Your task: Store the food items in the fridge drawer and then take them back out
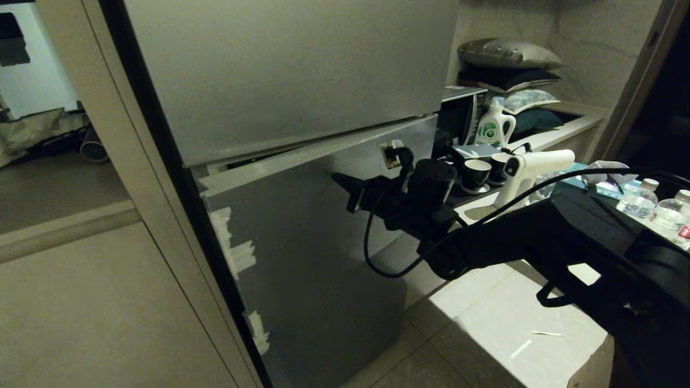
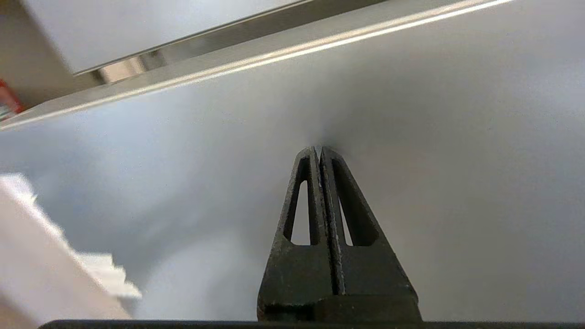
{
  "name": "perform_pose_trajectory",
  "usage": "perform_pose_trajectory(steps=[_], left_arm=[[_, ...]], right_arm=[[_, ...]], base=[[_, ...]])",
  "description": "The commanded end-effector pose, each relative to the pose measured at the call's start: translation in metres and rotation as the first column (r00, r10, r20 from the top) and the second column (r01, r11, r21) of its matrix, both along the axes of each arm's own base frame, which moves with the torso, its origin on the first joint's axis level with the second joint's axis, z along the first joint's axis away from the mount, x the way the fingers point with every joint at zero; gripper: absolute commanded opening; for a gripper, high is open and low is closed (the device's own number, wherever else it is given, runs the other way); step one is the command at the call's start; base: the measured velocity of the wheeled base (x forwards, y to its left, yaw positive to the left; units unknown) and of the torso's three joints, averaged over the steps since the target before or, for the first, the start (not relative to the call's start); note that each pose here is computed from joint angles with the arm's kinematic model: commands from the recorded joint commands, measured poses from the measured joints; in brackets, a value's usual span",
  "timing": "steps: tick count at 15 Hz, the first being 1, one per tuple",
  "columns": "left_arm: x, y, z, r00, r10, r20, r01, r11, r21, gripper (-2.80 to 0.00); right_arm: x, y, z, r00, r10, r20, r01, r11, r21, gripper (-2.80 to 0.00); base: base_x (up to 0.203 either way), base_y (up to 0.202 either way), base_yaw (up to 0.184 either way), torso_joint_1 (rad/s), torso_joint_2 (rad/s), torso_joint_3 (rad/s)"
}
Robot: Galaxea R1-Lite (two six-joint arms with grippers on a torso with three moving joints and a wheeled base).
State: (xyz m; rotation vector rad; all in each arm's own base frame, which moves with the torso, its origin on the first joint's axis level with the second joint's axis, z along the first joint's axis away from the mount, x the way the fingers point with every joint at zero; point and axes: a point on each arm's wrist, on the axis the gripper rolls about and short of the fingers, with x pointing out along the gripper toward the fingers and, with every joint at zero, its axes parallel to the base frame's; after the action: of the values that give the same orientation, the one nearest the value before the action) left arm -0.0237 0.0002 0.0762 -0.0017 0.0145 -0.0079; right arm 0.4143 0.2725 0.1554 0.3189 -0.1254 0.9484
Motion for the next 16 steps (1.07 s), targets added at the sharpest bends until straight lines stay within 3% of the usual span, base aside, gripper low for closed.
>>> perform_pose_trajectory(steps=[1, 4, 7, 11, 16], left_arm=[[0.000, 0.000, 0.000, 1.000, 0.000, 0.001, 0.000, 1.000, -0.001, -2.80], [0.000, 0.000, 0.000, 1.000, 0.000, 0.001, 0.000, 1.000, -0.001, -2.80], [0.000, 0.000, 0.000, 1.000, 0.000, 0.001, 0.000, 1.000, -0.001, -2.80], [0.000, 0.000, 0.000, 1.000, 0.000, 0.001, 0.000, 1.000, -0.001, -2.80], [0.000, 0.000, 0.000, 1.000, 0.000, 0.001, 0.000, 1.000, -0.001, -2.80]], right_arm=[[0.013, 0.010, -0.021, 1.000, -0.009, 0.007, 0.009, 1.000, -0.005, -2.80], [0.027, 0.017, -0.033, 0.996, -0.070, 0.048, 0.070, 0.998, 0.006, -2.80], [0.017, 0.017, -0.025, 0.994, -0.093, 0.063, 0.093, 0.996, -0.002, -2.80], [-0.049, -0.002, 0.031, 0.998, -0.051, 0.043, 0.052, 0.998, -0.023, -2.80], [-0.166, -0.078, 0.109, 0.993, -0.040, 0.107, 0.043, 0.999, -0.033, -2.80]], base=[[0.000, 0.000, 0.000, 0.000, 0.00, 0.000], [0.000, 0.000, 0.000, 0.000, 0.00, 0.000], [0.000, 0.000, 0.000, 0.000, 0.00, 0.000], [0.000, 0.000, 0.000, 0.000, 0.00, 0.000], [0.000, 0.000, 0.000, 0.000, 0.00, 0.000]])
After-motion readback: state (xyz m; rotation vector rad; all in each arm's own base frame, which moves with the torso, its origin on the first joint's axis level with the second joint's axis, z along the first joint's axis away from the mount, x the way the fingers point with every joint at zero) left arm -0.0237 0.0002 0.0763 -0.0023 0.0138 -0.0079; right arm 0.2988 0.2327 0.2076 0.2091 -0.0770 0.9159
